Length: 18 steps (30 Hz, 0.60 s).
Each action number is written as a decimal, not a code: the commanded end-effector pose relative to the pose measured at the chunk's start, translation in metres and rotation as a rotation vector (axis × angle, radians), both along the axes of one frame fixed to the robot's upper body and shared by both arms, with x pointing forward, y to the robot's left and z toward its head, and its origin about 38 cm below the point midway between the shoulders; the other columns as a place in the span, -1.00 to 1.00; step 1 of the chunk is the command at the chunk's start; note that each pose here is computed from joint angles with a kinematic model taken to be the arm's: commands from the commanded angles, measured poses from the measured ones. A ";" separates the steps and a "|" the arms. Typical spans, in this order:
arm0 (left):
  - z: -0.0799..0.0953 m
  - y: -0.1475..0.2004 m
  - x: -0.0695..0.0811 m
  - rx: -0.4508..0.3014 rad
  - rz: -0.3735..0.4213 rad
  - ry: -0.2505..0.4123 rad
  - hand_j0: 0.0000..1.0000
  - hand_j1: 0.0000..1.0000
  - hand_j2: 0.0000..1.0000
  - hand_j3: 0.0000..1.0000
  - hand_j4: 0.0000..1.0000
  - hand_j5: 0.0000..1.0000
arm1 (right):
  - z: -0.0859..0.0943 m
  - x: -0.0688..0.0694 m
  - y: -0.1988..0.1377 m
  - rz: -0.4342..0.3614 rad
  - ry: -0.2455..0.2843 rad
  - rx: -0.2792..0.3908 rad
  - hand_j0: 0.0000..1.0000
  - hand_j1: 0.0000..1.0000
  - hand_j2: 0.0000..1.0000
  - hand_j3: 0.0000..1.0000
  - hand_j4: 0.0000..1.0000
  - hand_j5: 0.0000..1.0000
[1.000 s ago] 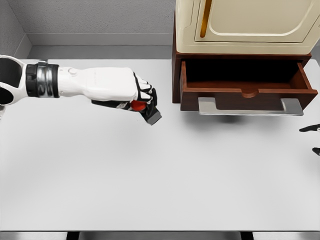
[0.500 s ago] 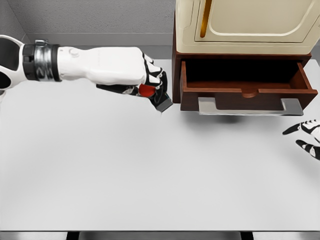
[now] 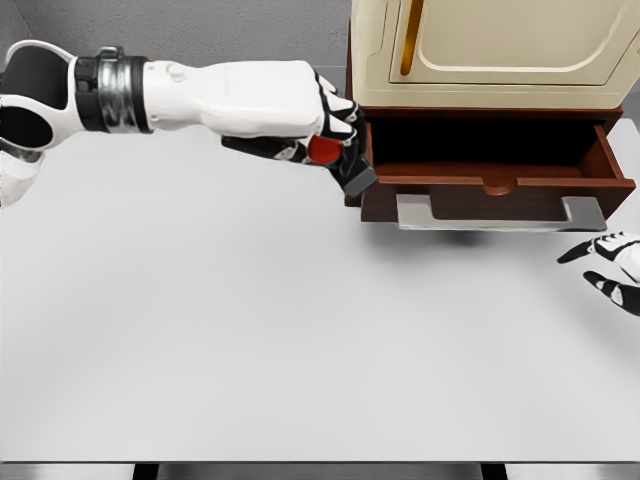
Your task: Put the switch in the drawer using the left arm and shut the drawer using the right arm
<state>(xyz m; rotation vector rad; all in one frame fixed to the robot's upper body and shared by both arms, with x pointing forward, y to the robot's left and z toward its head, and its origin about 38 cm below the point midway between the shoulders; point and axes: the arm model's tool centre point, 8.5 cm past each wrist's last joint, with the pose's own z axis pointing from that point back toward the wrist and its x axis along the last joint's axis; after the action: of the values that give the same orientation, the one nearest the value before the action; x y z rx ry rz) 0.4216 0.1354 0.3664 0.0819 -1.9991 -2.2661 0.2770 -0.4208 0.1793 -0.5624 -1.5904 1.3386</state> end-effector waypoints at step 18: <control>0.002 -0.046 0.039 -0.059 0.017 0.060 -0.33 -0.33 -0.33 -0.33 -0.33 -0.33 | 0.001 0.003 0.004 0.010 -0.005 0.012 0.12 0.12 0.12 0.12 0.12 0.12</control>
<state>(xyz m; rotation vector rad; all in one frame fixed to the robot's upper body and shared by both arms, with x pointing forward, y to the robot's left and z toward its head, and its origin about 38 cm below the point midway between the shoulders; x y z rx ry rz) 0.4544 0.0976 0.3755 0.0633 -2.0290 -2.2035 0.2799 -0.4170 0.1795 -0.5549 -1.6013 1.3420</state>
